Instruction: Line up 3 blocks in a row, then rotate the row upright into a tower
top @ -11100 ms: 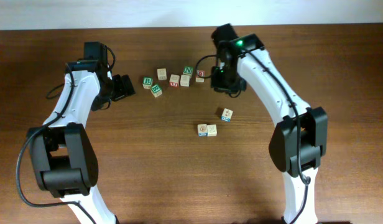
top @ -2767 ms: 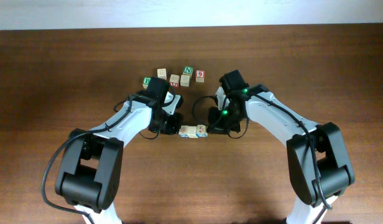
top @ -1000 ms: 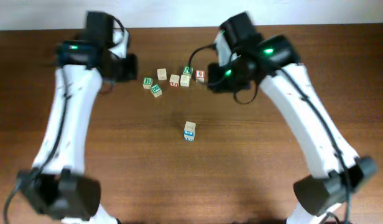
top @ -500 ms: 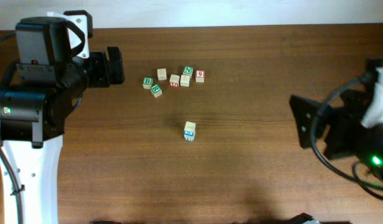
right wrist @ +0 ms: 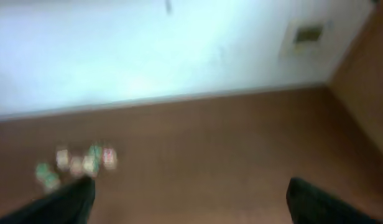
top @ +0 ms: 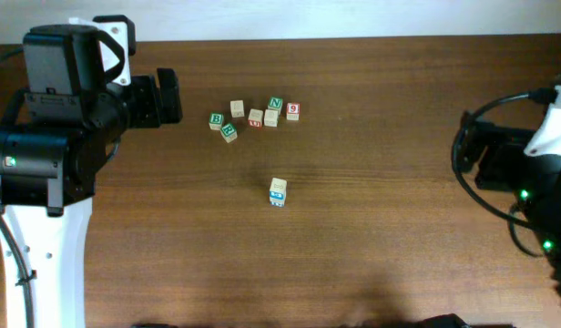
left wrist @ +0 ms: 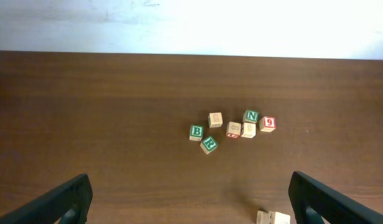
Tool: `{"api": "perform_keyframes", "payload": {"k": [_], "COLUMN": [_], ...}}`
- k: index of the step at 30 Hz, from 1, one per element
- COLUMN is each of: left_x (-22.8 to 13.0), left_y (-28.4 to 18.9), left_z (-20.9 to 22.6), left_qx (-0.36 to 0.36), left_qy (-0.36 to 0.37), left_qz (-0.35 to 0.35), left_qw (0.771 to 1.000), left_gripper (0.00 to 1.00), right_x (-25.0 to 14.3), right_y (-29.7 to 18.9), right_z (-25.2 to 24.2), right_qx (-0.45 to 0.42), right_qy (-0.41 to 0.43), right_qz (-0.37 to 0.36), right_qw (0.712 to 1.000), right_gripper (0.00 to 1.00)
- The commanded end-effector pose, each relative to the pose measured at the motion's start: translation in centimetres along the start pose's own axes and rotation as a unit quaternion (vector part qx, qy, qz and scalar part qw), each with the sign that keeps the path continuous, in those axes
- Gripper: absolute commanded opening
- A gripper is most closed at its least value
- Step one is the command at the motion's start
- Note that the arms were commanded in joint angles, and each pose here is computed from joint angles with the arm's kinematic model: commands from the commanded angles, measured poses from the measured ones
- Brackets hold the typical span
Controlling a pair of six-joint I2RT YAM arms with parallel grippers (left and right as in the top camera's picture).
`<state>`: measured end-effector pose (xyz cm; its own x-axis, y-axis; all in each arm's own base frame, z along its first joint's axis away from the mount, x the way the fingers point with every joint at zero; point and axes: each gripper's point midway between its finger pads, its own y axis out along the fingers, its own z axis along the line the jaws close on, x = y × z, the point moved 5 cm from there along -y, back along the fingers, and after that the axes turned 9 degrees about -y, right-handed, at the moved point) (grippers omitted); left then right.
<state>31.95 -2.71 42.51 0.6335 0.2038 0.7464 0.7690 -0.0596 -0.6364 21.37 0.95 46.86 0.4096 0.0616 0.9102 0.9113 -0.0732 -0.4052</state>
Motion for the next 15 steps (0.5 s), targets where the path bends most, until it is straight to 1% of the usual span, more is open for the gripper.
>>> {"api": "perform_keyframes", "payload": {"k": [1,5,7,8,12,15], "left_x": [0.1,0.1,0.1,0.1,0.1,0.1], "left_y": [0.0,0.0,0.0,0.0,0.0,0.0], "left_z": [0.2,0.2,0.2,0.2,0.2,0.2], "left_qx": [0.005,0.005,0.005,0.005,0.005,0.005], "left_qy": [0.003,0.003,0.003,0.003,0.003,0.003], "left_qz": [-0.002,-0.002,-0.002,-0.002,-0.002,-0.002], "left_qw": [1.0,1.0,1.0,1.0,1.0,1.0], "left_gripper": [0.99,0.99,0.99,0.99,0.99,0.99], "right_x": [-3.3,-11.0,-14.3,-16.9,-22.2,-24.2], "right_y": [0.3,3.7,5.0,6.1,8.0,8.5], "right_z": [-0.2,0.0,0.3,0.6,1.1,1.2], "right_qx": [0.028,0.037,0.034,0.033,0.029,0.025], "right_qy": [-0.019,-0.003,-0.003,-0.003,0.001,0.001], "right_qz": [-0.043,-0.133,-0.162,-0.188,-0.252,-0.264], "right_qw": [0.999,0.99,0.986,0.982,0.967,0.964], "right_gripper": [0.98,0.98,0.98,0.98,0.98,0.98]}}
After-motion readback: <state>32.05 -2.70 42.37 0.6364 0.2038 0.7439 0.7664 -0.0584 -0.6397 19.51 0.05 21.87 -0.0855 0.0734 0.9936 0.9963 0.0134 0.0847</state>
